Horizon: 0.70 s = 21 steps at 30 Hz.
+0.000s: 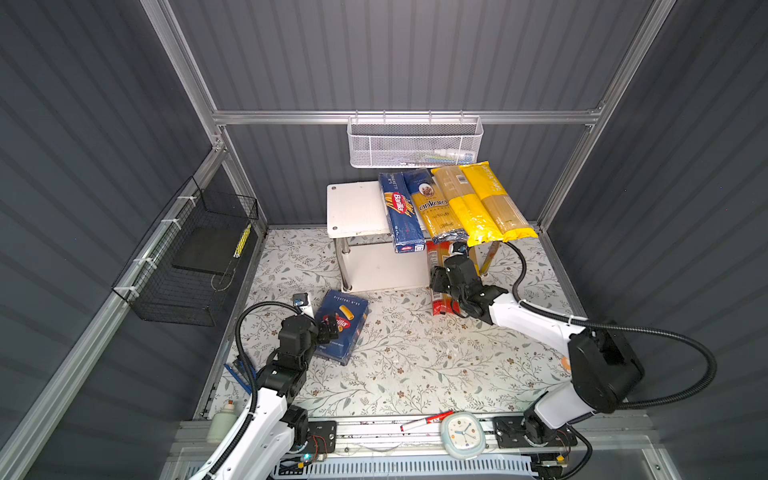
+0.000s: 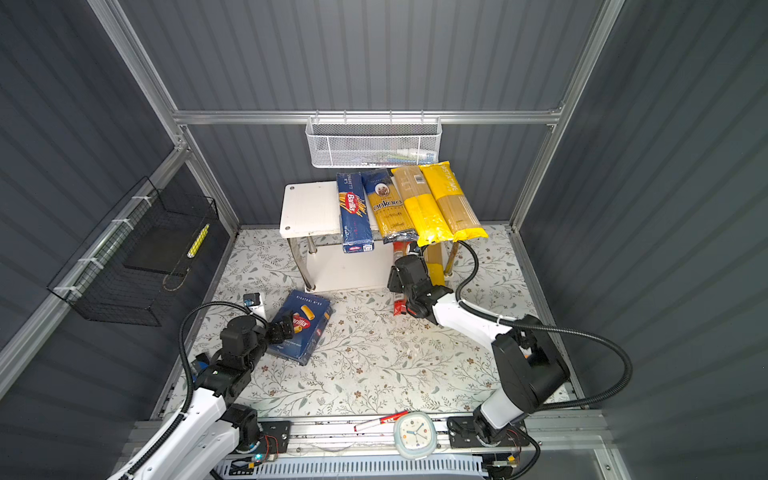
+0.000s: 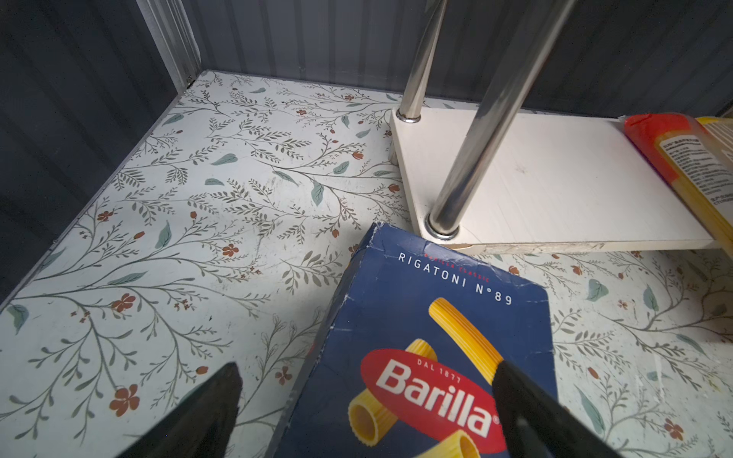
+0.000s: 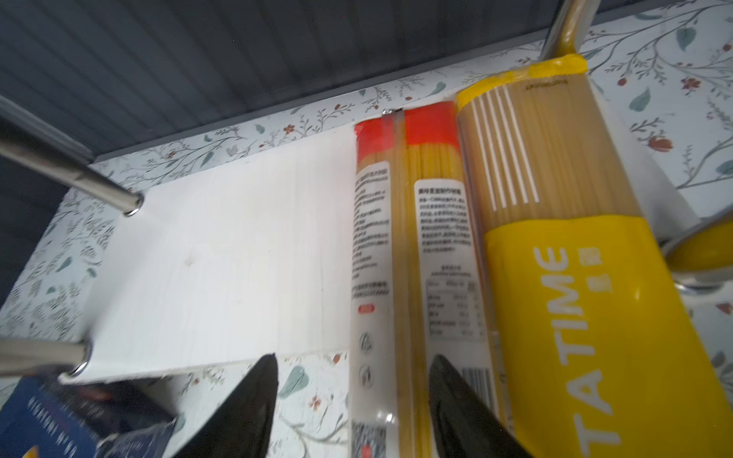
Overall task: Place and organize the pasta boxes and bags onto the shelf
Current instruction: 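Lower the red-and-white bag upright beside the Pastatime bag at the lower shelf front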
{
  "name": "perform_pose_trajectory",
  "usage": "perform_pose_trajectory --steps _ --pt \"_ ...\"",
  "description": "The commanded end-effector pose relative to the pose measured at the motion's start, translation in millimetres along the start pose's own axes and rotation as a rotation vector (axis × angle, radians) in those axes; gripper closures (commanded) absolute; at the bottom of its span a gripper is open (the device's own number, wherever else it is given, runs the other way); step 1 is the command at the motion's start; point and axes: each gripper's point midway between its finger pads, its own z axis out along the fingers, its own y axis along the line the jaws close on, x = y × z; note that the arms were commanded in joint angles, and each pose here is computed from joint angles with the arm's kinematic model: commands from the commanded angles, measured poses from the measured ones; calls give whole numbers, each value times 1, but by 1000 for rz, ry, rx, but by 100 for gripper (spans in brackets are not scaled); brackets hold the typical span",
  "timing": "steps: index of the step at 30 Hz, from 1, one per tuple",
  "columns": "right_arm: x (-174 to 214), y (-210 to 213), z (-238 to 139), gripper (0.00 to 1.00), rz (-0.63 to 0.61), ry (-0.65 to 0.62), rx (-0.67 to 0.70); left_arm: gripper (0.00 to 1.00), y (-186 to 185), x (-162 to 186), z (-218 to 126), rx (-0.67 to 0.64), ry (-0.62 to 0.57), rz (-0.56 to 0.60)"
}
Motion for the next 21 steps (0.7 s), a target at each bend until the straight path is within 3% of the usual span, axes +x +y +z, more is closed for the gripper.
perform_pose_trajectory --steps 1,6,11,14,21 --pt "13 14 -30 46 -59 17 -28 1 0 -6 -2 -1 -20 -2" --pt "42 18 -67 44 -59 49 -59 0 -1 -6 -1 2 -15 2" --pt "76 16 -76 42 -32 67 -179 0 -1 -7 -3 6 -23 0" --pt "92 9 -76 40 -35 116 -174 0 0 -7 -5 3 -33 -6" --pt "114 -9 -64 33 145 159 -218 0 0 -6 -2 -1 -20 -2"
